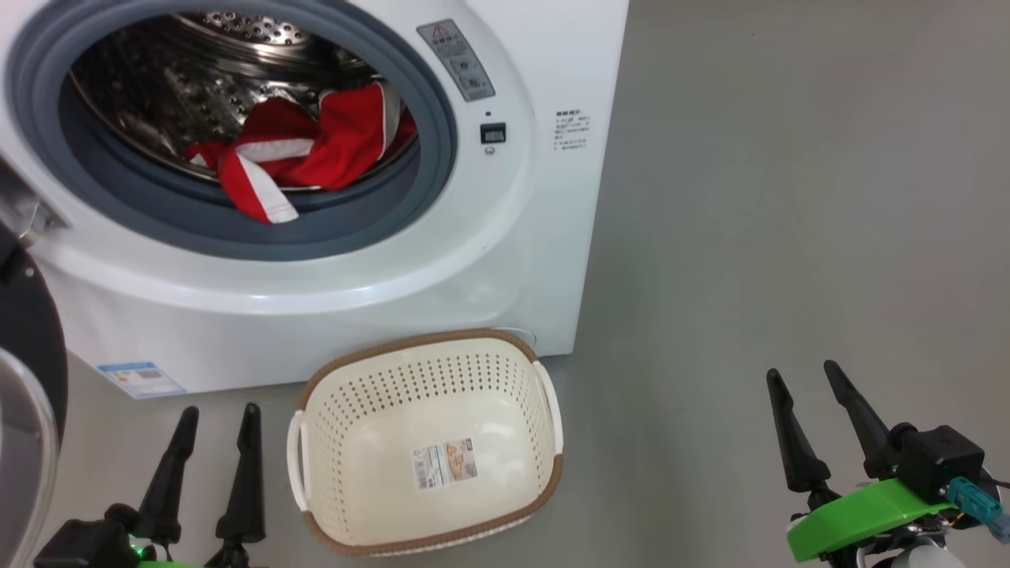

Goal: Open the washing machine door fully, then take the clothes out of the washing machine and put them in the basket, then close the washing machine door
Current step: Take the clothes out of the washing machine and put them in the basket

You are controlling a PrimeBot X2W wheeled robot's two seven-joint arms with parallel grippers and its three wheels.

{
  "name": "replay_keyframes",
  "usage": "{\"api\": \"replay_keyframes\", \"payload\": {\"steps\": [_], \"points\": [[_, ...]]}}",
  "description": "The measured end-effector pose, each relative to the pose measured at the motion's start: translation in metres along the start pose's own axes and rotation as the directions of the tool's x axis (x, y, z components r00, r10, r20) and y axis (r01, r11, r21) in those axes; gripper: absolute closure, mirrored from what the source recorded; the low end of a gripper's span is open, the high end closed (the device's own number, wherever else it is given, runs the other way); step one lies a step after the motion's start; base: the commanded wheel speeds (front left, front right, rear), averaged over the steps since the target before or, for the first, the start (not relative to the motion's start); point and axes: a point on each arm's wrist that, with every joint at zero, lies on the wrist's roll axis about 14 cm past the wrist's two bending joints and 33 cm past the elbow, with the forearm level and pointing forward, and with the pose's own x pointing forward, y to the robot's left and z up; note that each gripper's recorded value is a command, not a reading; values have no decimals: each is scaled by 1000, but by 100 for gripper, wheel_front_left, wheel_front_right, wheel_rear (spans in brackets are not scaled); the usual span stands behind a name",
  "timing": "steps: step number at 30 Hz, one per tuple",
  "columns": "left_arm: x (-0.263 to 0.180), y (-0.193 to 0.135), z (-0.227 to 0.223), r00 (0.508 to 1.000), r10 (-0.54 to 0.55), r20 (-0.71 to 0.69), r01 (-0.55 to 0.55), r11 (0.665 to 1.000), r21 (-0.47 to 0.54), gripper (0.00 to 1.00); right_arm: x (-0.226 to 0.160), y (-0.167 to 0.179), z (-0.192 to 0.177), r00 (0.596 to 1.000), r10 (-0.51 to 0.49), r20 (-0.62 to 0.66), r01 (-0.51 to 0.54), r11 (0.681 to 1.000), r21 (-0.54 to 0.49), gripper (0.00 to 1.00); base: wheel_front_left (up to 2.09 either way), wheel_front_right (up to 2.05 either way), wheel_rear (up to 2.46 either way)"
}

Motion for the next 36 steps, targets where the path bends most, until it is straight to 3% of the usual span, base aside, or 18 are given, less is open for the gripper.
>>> {"api": "replay_keyframes", "payload": {"steps": [12,30,36], "points": [[-1,4,-4,1000,8,-16,-8,1000,15,0,1,2,-2,1000,7,-5,-7,1000,1,0,111,-111,0],[1,7,-19,998,17,-60,-15,1000,22,0,3,0,-8,1000,-1,-23,1,1000,2,0,3,-3,0],[27,0,-27,997,-14,-80,18,999,47,0,12,-1,-8,1000,-4,-19,4,1000,5,0,0,0,0]]}}
